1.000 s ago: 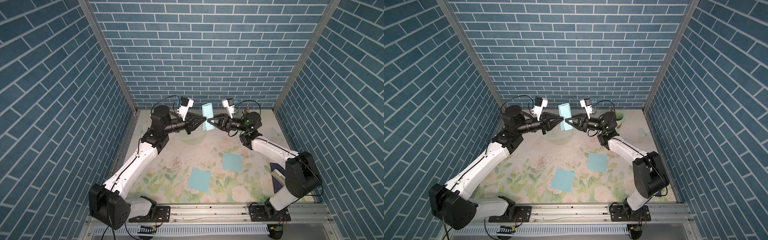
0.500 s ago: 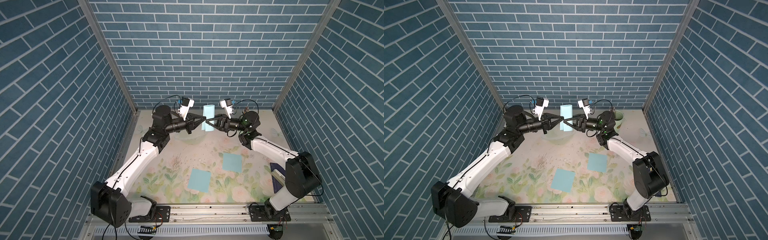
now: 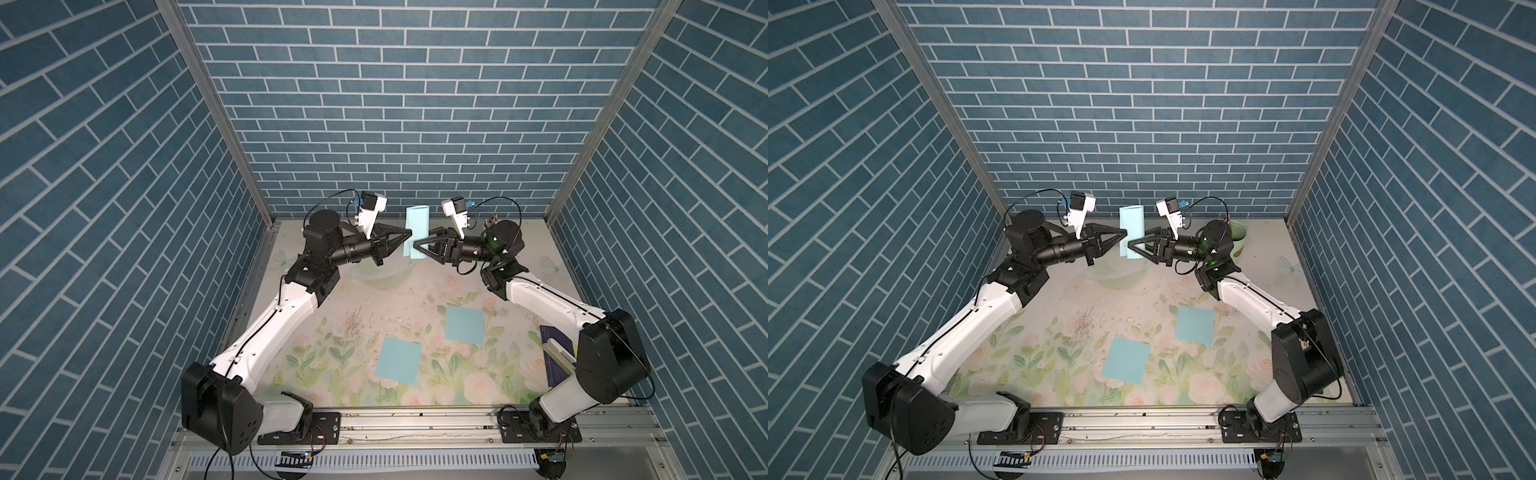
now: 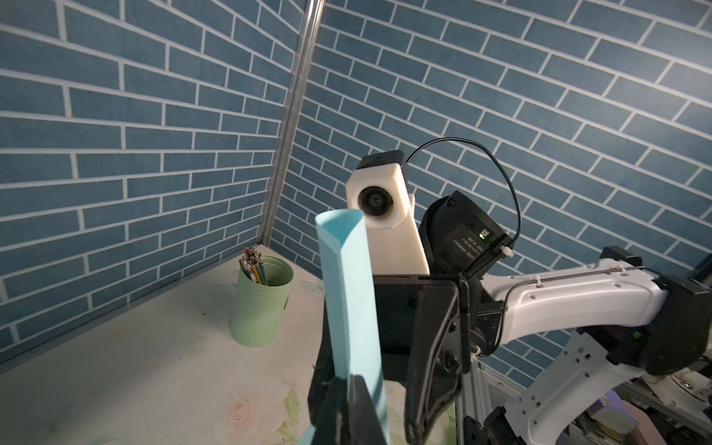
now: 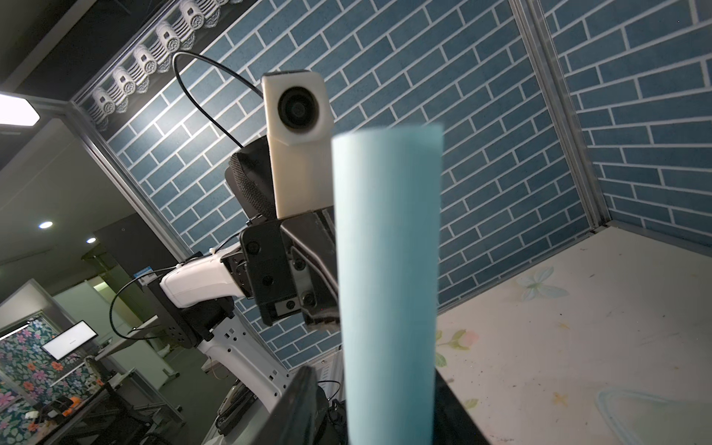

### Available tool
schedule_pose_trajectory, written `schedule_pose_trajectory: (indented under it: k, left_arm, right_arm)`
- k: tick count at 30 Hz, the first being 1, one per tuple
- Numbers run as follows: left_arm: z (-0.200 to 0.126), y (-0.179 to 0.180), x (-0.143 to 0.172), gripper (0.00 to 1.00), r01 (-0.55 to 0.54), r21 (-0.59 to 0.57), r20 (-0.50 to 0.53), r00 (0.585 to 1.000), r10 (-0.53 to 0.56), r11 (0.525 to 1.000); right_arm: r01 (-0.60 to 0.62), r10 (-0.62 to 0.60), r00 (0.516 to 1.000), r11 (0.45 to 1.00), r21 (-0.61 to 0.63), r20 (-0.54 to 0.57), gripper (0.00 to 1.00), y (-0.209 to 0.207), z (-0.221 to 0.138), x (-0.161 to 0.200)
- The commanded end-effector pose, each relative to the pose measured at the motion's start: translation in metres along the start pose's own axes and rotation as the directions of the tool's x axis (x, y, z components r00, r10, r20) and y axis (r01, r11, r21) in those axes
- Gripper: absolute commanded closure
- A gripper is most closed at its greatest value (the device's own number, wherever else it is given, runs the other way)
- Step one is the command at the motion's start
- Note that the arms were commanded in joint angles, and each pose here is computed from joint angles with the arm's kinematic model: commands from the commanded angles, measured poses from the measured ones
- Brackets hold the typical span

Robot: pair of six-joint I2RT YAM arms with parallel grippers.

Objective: Fold the square paper along the opposite sides
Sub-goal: Fold the paper.

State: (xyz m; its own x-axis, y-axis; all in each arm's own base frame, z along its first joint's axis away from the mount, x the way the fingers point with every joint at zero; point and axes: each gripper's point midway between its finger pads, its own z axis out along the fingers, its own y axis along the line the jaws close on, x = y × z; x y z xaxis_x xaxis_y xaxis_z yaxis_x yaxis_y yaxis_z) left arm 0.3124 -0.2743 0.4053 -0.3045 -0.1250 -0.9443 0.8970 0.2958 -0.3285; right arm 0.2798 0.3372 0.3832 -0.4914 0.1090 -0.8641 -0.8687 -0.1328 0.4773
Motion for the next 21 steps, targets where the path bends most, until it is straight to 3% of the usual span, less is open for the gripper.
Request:
schedule_pose_trajectory:
  k: [1, 6, 12, 16, 21]
  left_arm:
    - [0.002, -0.022, -0.009, 1.0, -0.032, 0.157, 0.013, 0.999, 0.031, 0.987]
    - [0.004, -0.033, -0.011, 1.0, -0.037, 0.25, 0.015, 0.999, 0.034, 0.968]
    - [0.002, -0.041, -0.017, 1.0, -0.059, 0.282, 0.03, 0.998, 0.052, 0.958]
    - [0.001, -0.042, -0.017, 1.0, -0.067, 0.29, 0.035, 0.998, 0.06, 0.955]
    - [0.002, -0.043, -0.018, 1.0, -0.065, 0.308, 0.036, 0.998, 0.057, 0.949]
  right_arm:
    - [0.102, -0.102, 0.995, 0.994, -0.031, 0.014, 0.46, 0.022, -0.006, -0.017]
    - [0.129, -0.127, 0.991, 0.991, -0.045, 0.044, 0.33, 0.028, -0.017, -0.028]
    - [0.161, -0.158, 0.985, 0.985, -0.054, 0.069, 0.22, 0.036, -0.028, -0.038]
    - [0.165, -0.158, 0.984, 0.982, -0.09, 0.082, 0.21, 0.044, -0.029, -0.039]
    - [0.166, -0.156, 0.983, 0.979, -0.117, 0.095, 0.31, 0.05, -0.03, -0.04]
